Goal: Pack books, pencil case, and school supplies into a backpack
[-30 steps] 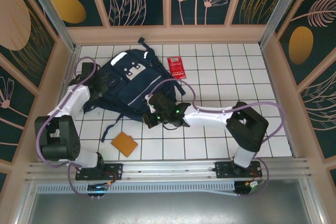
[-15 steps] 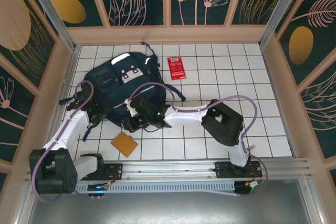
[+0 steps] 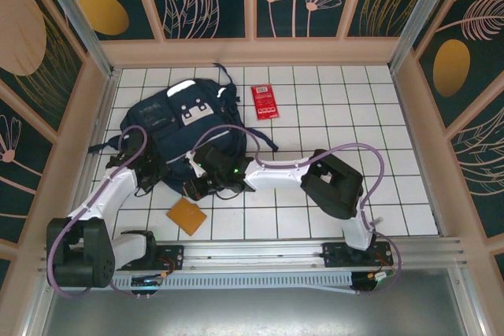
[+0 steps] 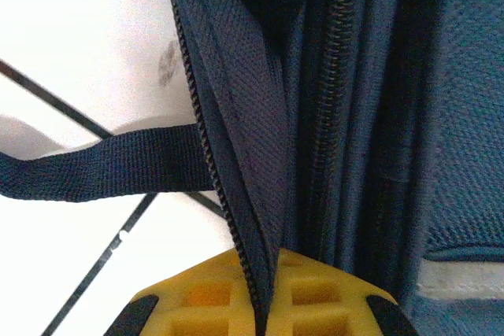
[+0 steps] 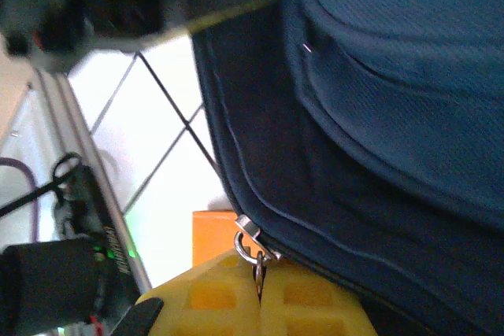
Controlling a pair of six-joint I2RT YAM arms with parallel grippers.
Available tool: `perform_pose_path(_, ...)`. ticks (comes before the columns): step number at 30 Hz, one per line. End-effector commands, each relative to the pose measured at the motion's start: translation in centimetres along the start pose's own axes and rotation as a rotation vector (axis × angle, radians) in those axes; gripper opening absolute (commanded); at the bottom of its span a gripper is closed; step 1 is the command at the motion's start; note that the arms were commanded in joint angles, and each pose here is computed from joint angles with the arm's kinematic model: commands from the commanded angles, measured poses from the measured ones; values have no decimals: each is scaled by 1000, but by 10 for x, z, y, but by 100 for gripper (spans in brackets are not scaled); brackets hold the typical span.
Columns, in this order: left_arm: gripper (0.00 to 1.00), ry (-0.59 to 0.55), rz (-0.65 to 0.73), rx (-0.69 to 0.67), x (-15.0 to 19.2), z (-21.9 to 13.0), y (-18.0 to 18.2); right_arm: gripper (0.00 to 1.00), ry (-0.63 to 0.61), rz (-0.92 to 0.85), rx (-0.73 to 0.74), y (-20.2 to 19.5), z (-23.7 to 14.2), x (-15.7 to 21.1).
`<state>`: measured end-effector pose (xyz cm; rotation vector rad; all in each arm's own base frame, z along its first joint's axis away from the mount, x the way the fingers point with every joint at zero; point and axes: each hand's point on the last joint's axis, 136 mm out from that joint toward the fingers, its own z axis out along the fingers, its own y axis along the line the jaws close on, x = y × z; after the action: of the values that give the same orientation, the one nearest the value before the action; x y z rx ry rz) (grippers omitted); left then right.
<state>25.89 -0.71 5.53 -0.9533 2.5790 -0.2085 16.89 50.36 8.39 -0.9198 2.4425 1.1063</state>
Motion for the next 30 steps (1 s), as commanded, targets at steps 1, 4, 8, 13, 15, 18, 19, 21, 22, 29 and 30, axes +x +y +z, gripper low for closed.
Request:
perform_pose_path(1, 0, -184, 175, -24, -49, -16, -12, 0, 84, -3, 202, -53, -40, 24)
perform_pose_path(4, 0, -233, 285, -8, -62, -17, -22, 0, 122, -2, 342, -91, -66, 40)
perform_pose_path(8, 0, -253, 368, 8, -79, -14, -35, 0, 177, -5, 462, -121, -91, 59)
perform_pose_path(13, 0, -220, 396, -16, -109, 6, -45, 0, 210, -50, 342, -89, -83, 64)
perform_pose_path(15, 0, -183, 378, -40, -120, 20, -48, 0, 208, -66, 267, -64, -67, 55)
perform_pose_path(18, 40, -157, 275, -38, -137, 21, -63, 0, 163, -80, 117, -15, -30, 23)
perform_pose_path(19, 49, -137, 228, -1, -132, 20, -68, 0, 141, -92, 74, 2, -19, 9)
perform_pose_path(21, 56, -117, 117, 18, -121, 18, -63, 0, 135, -114, 2, 21, 0, -7)
perform_pose_path(22, 57, -112, 83, 4, -114, 16, -56, 0, 130, -123, -16, 27, 7, -15)
perform_pose_path(29, 60, -40, -48, -11, -52, -4, -14, 0, 98, -110, -79, 27, 30, -39)
perform_pose_path(30, 61, -29, -66, 11, -44, -5, -13, 0, 96, -97, -86, 26, 32, -41)
